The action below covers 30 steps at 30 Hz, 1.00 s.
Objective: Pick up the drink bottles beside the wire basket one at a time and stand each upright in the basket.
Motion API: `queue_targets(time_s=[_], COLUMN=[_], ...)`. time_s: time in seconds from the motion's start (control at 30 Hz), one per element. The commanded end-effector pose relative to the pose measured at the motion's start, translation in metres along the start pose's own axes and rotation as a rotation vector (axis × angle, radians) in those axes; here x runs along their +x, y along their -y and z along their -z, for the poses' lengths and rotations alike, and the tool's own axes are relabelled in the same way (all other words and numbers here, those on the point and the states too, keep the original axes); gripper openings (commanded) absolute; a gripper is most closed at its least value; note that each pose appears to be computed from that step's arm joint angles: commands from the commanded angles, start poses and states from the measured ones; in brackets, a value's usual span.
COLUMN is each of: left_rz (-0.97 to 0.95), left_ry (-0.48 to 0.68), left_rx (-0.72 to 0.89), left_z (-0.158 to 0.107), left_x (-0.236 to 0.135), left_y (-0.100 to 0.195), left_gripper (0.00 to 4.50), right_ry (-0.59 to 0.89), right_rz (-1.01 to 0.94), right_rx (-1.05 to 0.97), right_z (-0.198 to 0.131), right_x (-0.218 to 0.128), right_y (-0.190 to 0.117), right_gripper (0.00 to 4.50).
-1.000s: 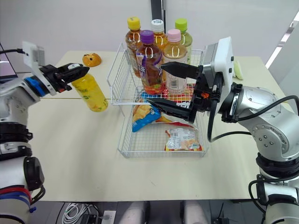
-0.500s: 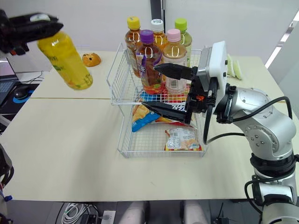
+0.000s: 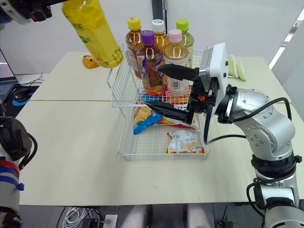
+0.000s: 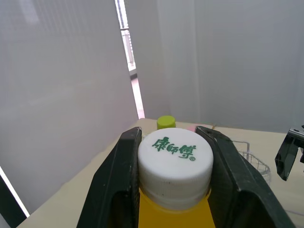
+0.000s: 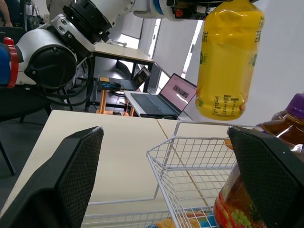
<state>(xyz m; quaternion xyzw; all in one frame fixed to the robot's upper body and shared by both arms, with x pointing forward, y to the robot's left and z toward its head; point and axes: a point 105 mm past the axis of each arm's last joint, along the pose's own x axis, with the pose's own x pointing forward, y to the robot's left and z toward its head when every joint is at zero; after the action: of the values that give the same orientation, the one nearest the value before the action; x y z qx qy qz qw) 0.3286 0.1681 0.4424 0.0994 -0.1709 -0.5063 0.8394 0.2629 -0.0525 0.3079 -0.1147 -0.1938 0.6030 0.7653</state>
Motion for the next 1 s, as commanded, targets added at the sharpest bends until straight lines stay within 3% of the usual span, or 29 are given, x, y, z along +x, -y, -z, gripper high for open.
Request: queue_targets(time_s=[0.03,0.77,1.0], left_rz=[-0.007,0.001,0.005], left_ry=[0.068,0.016,0.002], left_rx=[0.069,-0.048,-0.045], left_z=[-0.018,0.063,0.075], left_x=[0.004,0.018,0.019], left_y=[0.002,-0.005,-0.006], left_gripper=[1.38,1.38,1.38], right_ry=[0.022,-0.015,-0.017], right_rz=[0.014,0.065,0.067], right_rx=[-0.06,-0.06,-0.056], right_z=[-0.014,-0.017,-0.017], right_x=[-0.002,-0.012,-0.012], right_y=[-0.001,-0.004,-0.004], right_gripper=[4.5,4.5,4.5])
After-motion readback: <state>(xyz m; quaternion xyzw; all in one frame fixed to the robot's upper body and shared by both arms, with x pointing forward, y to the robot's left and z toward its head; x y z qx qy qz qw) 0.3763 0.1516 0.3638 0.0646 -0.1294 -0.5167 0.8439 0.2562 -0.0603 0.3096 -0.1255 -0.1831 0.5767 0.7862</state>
